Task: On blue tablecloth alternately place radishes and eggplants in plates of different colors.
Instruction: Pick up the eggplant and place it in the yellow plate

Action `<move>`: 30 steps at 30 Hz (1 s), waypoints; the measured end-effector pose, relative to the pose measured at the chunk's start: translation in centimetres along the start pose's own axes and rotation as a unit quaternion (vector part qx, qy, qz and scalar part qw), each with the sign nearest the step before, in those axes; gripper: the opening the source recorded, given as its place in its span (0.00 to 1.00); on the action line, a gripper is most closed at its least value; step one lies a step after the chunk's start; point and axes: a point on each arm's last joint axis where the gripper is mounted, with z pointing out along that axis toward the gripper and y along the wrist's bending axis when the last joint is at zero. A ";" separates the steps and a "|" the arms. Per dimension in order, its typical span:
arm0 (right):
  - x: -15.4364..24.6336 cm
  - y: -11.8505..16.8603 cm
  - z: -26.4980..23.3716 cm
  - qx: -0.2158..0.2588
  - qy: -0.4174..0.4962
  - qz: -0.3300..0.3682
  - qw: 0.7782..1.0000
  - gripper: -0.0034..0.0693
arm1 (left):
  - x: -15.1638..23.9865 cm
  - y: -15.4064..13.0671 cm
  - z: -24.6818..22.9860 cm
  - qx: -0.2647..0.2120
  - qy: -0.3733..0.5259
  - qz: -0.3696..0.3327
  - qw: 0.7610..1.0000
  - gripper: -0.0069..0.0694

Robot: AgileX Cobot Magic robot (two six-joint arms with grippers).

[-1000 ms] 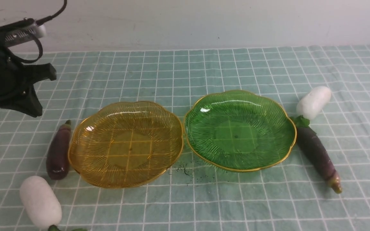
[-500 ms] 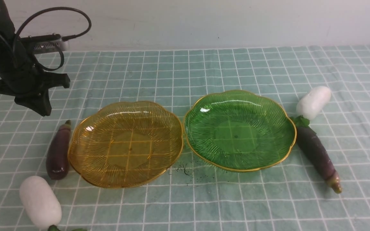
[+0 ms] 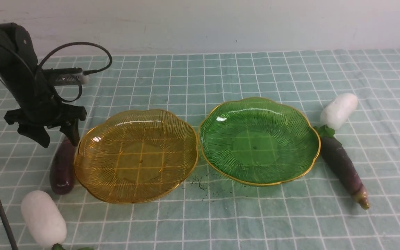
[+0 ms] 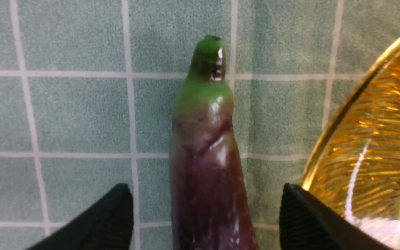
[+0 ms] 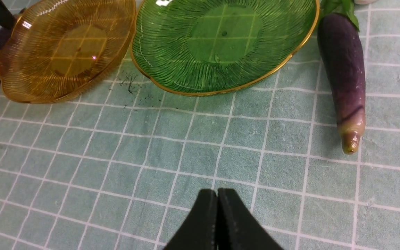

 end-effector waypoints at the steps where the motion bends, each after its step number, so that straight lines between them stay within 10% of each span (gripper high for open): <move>1: 0.0 0.0 0.0 0.000 0.000 0.000 1.000 0.03 | 0.0 0.0 0.3 -0.001 0.002 0.000 1.000 0.80; 7: 0.0 0.0 0.0 0.000 0.000 0.000 1.000 0.03 | -0.2 0.2 2.2 -0.004 0.018 0.001 1.000 0.74; 10: -0.2 -0.2 0.4 0.001 0.010 0.014 1.000 0.03 | 0.0 0.3 3.0 -0.007 0.038 0.003 0.999 0.45; 19: -4.4 -2.1 2.2 0.055 0.090 0.004 0.994 0.03 | -1.2 0.6 -1.7 -0.039 -0.018 0.005 0.999 0.46; 30: -9.8 -7.1 12.5 0.068 0.191 0.025 0.979 0.18 | -0.4 -9.4 -10.4 0.116 -0.125 0.115 0.979 0.46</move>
